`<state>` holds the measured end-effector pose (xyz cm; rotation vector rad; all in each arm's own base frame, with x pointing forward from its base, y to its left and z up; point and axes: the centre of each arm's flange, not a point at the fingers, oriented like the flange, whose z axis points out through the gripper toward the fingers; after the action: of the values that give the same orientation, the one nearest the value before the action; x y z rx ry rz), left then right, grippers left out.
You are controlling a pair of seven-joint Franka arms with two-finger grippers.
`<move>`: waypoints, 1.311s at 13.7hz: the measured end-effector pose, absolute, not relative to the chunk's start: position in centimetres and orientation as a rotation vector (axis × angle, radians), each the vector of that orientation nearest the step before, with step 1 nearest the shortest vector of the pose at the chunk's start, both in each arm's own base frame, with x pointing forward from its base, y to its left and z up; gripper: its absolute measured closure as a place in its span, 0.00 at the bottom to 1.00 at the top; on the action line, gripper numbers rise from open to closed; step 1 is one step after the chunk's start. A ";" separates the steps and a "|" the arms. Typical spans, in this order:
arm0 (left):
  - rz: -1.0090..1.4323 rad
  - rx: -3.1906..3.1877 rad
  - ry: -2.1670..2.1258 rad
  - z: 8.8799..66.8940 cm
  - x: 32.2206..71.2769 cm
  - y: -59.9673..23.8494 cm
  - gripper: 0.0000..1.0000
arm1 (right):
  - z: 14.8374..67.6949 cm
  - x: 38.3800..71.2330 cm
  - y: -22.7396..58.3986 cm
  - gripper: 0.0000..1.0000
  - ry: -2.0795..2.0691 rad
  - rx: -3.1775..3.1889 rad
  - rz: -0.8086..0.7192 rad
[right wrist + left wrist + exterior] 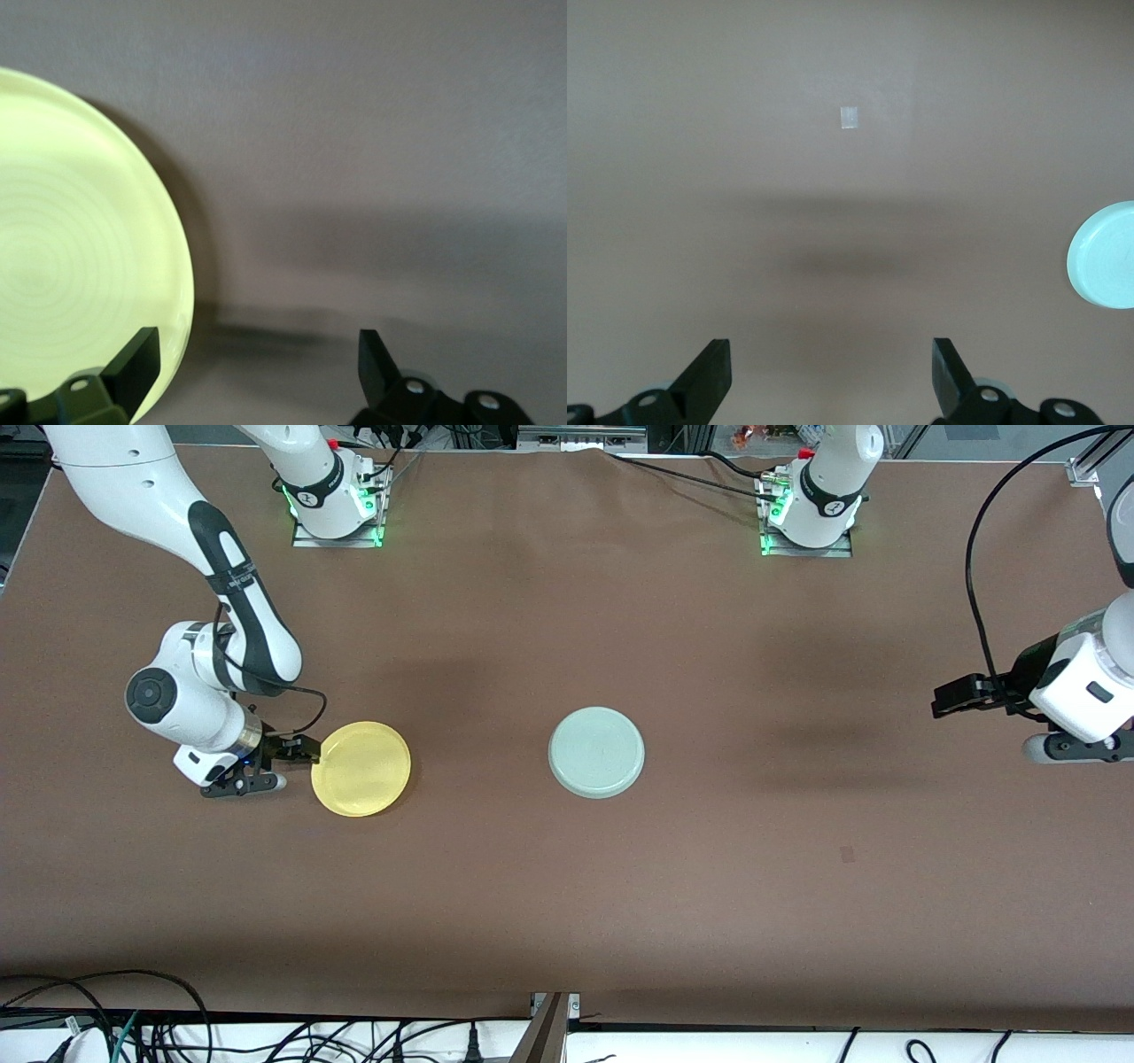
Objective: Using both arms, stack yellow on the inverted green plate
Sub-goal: 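Lower the right gripper to the yellow plate's rim and grasp it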
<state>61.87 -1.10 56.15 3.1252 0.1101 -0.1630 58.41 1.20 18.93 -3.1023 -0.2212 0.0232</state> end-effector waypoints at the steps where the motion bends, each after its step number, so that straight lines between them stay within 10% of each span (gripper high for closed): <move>1: -0.140 3.128 0.108 57.1 61.5 -1.2 0.00 | 18.8 58.2 1.3 0.02 -0.215 -3.099 0.024; 9: -0.152 3.140 0.117 56.9 59.9 -0.2 0.00 | 19.2 58.6 2.2 0.20 -0.161 -3.065 -0.001; 12: -0.148 3.140 0.110 56.8 60.0 -0.5 0.00 | 19.3 58.6 2.5 0.49 -0.158 -3.057 -0.004; 18: -0.147 3.140 0.111 56.8 60.0 -0.4 0.00 | 19.3 58.6 2.6 0.70 -0.157 -3.056 -0.004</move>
<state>59.96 -0.44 56.80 3.1401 0.1108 -0.1473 58.62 2.58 19.27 -3.0562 -0.1570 -0.0040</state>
